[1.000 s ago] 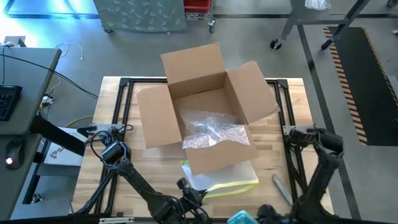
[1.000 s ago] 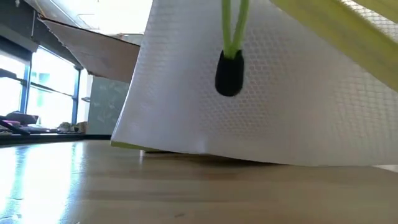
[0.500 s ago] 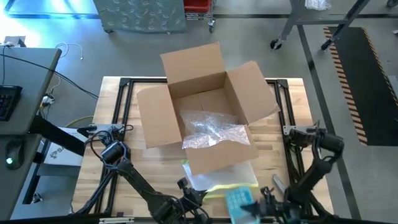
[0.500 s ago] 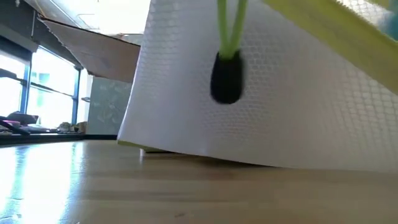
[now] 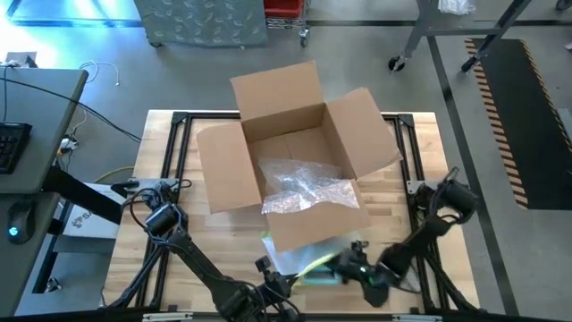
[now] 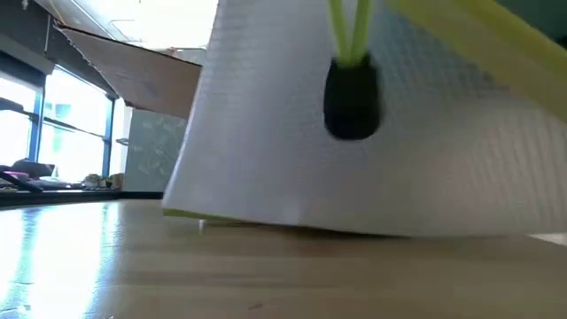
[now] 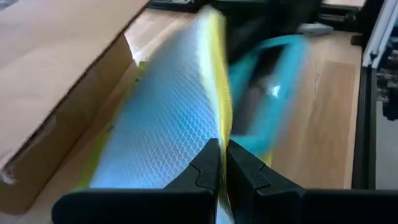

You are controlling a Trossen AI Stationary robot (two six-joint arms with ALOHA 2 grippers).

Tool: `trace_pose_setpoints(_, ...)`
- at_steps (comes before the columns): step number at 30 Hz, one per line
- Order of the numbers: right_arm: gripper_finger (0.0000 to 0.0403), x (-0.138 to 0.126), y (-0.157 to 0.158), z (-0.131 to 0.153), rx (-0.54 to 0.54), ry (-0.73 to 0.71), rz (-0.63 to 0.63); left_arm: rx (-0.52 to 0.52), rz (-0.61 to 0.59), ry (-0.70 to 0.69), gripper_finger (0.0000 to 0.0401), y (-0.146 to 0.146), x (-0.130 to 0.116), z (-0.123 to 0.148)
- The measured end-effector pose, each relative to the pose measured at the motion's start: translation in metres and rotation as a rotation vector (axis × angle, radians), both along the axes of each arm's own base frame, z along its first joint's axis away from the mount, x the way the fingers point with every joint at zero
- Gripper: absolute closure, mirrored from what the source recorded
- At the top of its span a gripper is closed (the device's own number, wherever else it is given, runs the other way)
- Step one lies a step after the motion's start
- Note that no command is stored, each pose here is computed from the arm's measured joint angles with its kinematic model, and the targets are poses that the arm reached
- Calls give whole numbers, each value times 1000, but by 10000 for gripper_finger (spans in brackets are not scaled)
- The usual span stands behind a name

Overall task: Unpack boxes
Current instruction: Put the blue calculator into the transparent zipper bag

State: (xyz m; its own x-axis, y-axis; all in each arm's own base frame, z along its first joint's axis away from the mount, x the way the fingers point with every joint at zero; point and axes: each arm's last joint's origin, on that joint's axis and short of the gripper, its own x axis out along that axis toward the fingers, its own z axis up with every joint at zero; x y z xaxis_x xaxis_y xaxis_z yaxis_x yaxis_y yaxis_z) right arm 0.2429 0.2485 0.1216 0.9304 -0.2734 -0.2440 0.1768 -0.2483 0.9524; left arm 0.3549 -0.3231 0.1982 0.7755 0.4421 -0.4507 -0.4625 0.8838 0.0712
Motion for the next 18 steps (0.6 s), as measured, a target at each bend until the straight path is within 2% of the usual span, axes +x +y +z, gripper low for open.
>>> trace_pose_setpoints(5, 297, 24, -26, -4, -99, 102, 18, 0, -16, 1, 401, -2, 1, 1)
trace_pose_setpoints(7, 287, 32, -35, -4, -181, 133, 19, -2, -16, -1, 401, -2, 1, 1)
trace_pose_setpoints(10, 267, 41, -43, -4, -258, 184, 85, -6, -18, 1, 401, -2, 1, 1)
trace_pose_setpoints(18, 172, 49, -46, -1, -401, 220, 255, -2, -19, 12, 401, -1, 1, 0)
